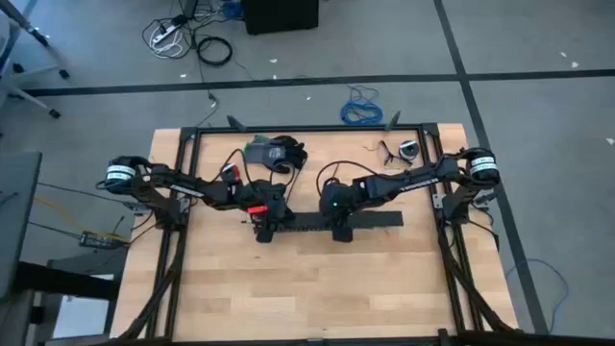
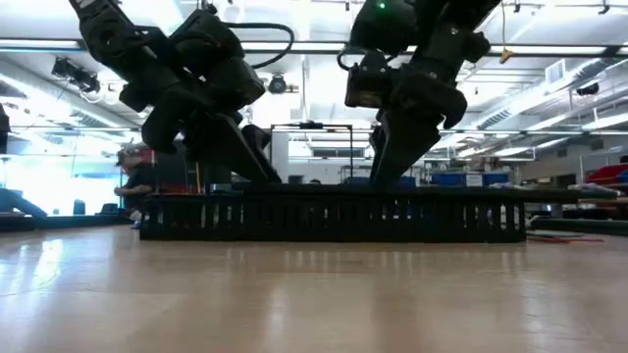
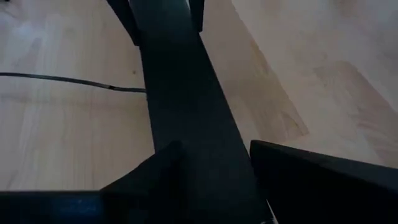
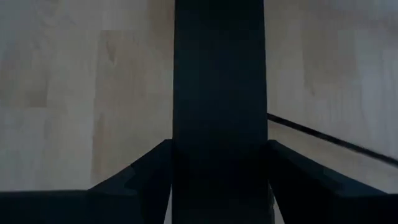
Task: Ziptie cables
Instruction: Close the black cable duct cover
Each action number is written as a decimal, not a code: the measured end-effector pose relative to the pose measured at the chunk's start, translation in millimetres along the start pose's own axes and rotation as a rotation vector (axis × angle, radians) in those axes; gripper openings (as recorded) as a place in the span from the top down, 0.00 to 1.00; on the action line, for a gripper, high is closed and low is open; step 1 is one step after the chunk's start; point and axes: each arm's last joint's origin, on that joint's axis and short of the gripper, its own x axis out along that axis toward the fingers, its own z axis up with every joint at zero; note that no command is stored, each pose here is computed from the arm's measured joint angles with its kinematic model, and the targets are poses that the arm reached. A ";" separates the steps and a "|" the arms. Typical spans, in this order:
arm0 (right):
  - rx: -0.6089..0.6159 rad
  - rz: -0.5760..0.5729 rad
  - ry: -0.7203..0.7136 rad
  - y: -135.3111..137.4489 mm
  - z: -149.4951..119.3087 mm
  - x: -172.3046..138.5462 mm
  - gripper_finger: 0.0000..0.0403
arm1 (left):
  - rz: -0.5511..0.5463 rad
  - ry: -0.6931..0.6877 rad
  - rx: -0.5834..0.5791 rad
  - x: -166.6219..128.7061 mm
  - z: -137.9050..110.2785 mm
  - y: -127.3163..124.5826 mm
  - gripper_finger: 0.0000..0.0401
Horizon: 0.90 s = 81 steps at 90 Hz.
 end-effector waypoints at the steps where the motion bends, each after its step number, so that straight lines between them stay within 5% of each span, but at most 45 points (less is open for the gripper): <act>1: -0.001 0.000 0.001 -0.1 -0.4 0.2 0.45 | 0.000 0.000 0.000 0.0 0.0 0.0 0.53; 81: -0.079 0.059 0.010 -4.2 3.9 -3.9 0.44 | -0.068 -0.035 -0.007 -5.1 4.6 -2.1 0.53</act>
